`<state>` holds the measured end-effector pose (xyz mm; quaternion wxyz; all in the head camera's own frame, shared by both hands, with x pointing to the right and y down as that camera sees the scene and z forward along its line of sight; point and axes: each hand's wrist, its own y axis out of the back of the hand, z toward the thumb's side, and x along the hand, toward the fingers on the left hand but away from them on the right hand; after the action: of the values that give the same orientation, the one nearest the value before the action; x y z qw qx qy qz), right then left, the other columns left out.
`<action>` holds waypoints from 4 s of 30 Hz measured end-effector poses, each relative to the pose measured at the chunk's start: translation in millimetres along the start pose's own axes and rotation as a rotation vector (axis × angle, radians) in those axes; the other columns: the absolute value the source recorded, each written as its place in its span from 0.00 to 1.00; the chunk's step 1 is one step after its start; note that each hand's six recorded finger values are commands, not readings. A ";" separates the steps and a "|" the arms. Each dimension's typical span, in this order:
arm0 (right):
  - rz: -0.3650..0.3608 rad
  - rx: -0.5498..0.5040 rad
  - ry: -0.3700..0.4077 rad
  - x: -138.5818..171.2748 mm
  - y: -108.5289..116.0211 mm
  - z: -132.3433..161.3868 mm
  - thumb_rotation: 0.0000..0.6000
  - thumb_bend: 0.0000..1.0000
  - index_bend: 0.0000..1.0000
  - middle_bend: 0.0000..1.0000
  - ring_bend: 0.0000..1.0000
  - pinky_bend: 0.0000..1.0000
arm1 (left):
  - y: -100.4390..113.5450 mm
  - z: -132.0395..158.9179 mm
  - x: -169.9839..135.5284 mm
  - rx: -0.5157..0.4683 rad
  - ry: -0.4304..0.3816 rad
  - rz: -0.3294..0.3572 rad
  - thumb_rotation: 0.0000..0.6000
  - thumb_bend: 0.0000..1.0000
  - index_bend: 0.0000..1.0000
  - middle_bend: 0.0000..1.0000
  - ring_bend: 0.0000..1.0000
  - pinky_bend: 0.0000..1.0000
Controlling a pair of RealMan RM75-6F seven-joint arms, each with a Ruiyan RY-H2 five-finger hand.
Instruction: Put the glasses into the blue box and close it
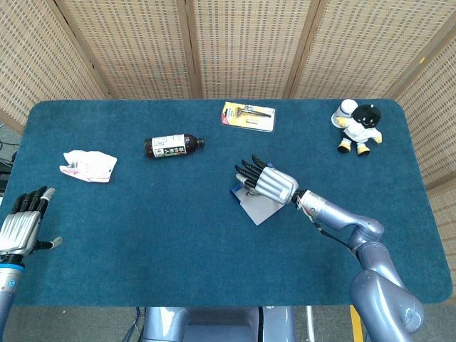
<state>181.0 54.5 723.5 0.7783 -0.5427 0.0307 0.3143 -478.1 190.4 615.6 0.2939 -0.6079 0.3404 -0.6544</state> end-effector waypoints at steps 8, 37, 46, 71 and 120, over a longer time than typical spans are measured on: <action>-0.056 -0.207 -0.075 9.7 7.7 -15.1 1.00 0.86 0.04 0.00 0.00 0.16 | 0.4 0.5 -1.0 -0.003 -0.004 0.000 1.00 0.00 0.00 0.00 0.00 0.00; 0.354 -0.935 -0.386 -47.8 -26.8 -17.7 1.00 1.00 0.28 0.24 0.00 0.16 | 0.7 -3.2 4.6 -0.013 0.011 -0.014 1.00 0.00 0.00 0.00 0.00 0.00; 0.388 -0.927 -0.387 -38.2 -33.5 -19.0 1.00 1.00 0.37 0.34 0.00 0.16 | -0.9 0.7 4.2 -0.003 0.002 -0.016 1.00 0.00 0.00 0.00 0.00 0.00; 0.504 -0.869 -0.401 59.8 -39.8 -38.8 1.00 0.49 0.09 0.01 0.00 0.15 | -6.0 17.7 -5.1 0.027 -0.063 -0.020 1.00 0.00 0.00 0.00 0.00 0.00; 0.306 -0.879 -0.499 96.0 -40.2 33.3 1.00 0.00 0.00 0.00 0.00 0.06 | -8.6 18.7 -9.3 0.033 -0.074 -0.016 1.00 0.00 0.00 0.00 0.00 0.00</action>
<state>269.1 118.4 732.9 0.4060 -0.7160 -0.2112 0.5273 -458.5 201.3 617.5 0.3109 -0.6294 0.3135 -0.6395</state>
